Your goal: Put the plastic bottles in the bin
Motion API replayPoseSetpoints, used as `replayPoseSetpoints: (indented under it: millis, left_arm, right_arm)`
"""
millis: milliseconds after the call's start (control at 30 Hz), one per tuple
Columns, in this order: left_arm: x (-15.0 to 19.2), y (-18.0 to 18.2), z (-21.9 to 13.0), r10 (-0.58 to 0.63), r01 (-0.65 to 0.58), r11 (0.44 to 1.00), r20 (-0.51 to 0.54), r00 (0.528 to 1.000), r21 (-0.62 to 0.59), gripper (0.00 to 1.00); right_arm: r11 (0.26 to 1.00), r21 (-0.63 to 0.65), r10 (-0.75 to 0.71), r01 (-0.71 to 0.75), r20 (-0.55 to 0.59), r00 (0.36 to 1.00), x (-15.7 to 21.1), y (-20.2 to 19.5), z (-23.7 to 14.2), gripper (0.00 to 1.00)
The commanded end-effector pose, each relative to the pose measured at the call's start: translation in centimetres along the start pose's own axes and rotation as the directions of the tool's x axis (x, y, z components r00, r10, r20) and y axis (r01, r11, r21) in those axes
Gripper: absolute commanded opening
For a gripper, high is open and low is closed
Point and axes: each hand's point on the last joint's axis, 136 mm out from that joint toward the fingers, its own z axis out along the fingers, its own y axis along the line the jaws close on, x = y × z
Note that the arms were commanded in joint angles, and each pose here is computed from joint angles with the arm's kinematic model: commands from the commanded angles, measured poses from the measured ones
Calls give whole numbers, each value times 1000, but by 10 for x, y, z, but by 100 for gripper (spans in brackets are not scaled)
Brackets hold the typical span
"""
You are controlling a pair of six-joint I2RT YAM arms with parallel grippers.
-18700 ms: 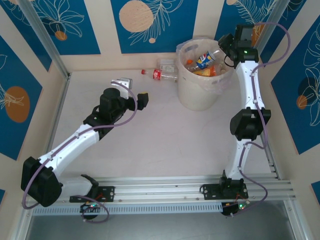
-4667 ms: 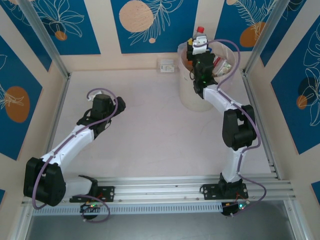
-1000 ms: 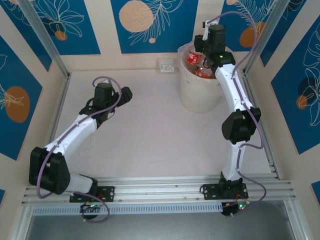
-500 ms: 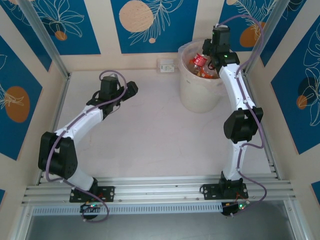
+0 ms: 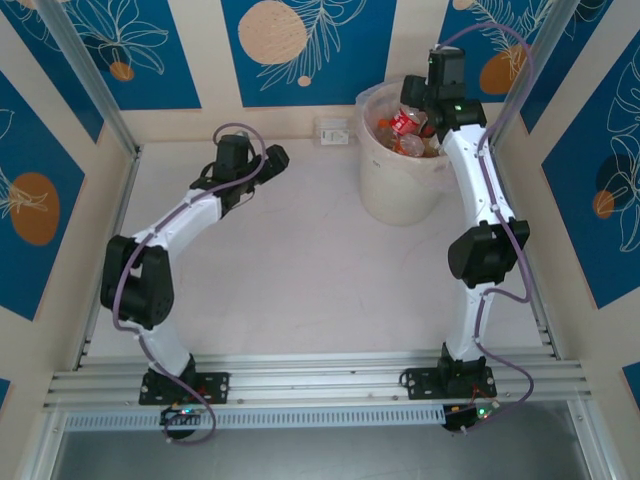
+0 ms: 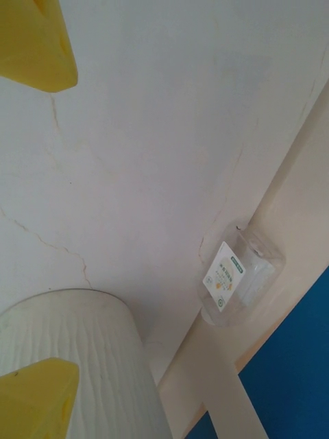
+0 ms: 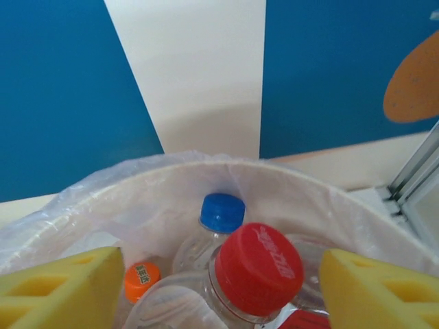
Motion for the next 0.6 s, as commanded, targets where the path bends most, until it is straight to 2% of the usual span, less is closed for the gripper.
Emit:
replayPoseSetpoints:
  millis: [0, 67, 133, 233, 433, 567]
  left_arm:
    - [-6, -15, 14, -36, 36, 999, -9, 999, 27, 100]
    - [-8, -17, 27, -48, 48, 999, -12, 999, 22, 100]
    - [-12, -20, 39, -49, 50, 998, -13, 999, 24, 100]
    - [-16, -29, 65, -46, 48, 998, -26, 999, 47, 100]
    - [-26, -64, 121, -76, 80, 976, -25, 997, 201, 100]
    - [-31, -63, 157, -64, 62, 983, 8, 998, 172, 100]
  right_arm:
    - [1000, -1, 9, -9, 48, 999, -26, -2, -38, 87]
    - [1000, -11, 14, -14, 55, 998, -31, -2, -51, 95]
    - [1000, -13, 20, -19, 61, 998, -36, -3, -66, 99]
    - [999, -21, 33, -32, 54, 998, -36, -6, -90, 99]
    - [997, -36, 65, -63, 34, 997, -9, -13, -126, 99]
    - [993, -46, 111, -109, 42, 993, 17, -24, -148, 99]
